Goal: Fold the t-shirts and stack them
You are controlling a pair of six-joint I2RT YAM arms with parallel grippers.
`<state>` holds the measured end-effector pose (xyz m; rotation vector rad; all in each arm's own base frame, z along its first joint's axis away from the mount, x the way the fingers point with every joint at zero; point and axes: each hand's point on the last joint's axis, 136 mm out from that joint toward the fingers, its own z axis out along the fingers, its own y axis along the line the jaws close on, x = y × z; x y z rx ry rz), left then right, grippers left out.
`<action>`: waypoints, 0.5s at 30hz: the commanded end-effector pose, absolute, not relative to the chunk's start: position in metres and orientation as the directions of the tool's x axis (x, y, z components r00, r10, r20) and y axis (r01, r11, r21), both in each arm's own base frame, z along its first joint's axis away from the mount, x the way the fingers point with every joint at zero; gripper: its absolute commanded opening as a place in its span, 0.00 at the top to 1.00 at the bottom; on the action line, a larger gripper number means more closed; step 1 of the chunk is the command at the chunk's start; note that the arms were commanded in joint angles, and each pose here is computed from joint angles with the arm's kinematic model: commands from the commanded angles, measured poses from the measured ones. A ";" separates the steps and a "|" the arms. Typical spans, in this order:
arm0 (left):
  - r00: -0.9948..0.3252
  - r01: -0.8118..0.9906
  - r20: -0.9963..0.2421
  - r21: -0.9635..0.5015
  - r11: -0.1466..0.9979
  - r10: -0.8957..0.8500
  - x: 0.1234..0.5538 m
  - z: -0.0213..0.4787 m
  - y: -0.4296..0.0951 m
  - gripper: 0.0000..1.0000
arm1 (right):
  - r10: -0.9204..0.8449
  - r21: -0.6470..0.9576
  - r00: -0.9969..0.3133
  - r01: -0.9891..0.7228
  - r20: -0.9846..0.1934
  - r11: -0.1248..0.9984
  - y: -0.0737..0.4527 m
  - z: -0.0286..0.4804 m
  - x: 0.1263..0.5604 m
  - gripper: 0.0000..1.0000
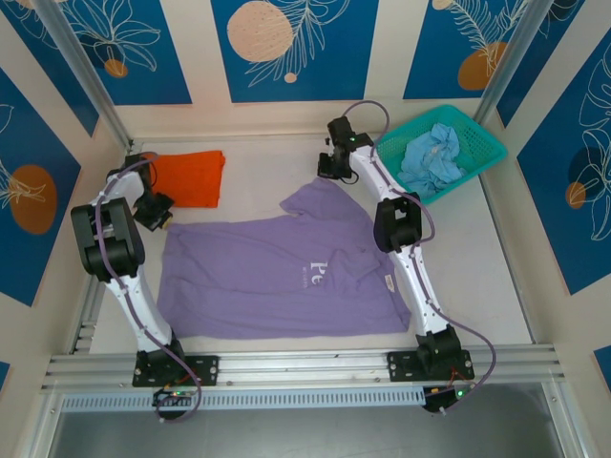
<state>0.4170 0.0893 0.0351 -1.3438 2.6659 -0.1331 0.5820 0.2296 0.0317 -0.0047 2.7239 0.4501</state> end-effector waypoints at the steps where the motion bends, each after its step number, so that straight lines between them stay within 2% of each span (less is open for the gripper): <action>1: -0.610 -0.771 -0.096 -0.158 0.617 -0.787 0.425 0.042 0.083 1.00 | 0.066 0.318 -0.906 -0.078 -0.419 0.945 0.227 0.060 0.590 1.00; 4: -0.633 -0.745 -0.123 -0.175 0.644 -0.764 0.437 0.052 0.078 1.00 | 0.086 0.325 -0.864 -0.092 -0.496 0.941 0.221 0.104 0.600 1.00; 8: -0.666 -0.693 -0.175 -0.213 0.689 -0.725 0.458 0.070 0.069 1.00 | 0.113 0.338 -0.832 -0.094 -0.542 0.936 0.204 0.151 0.598 1.00; 15: -0.688 -0.643 -0.243 -0.233 0.729 -0.684 0.476 0.088 0.061 1.00 | 0.133 0.339 -0.809 -0.086 -0.572 0.937 0.171 0.189 0.573 1.00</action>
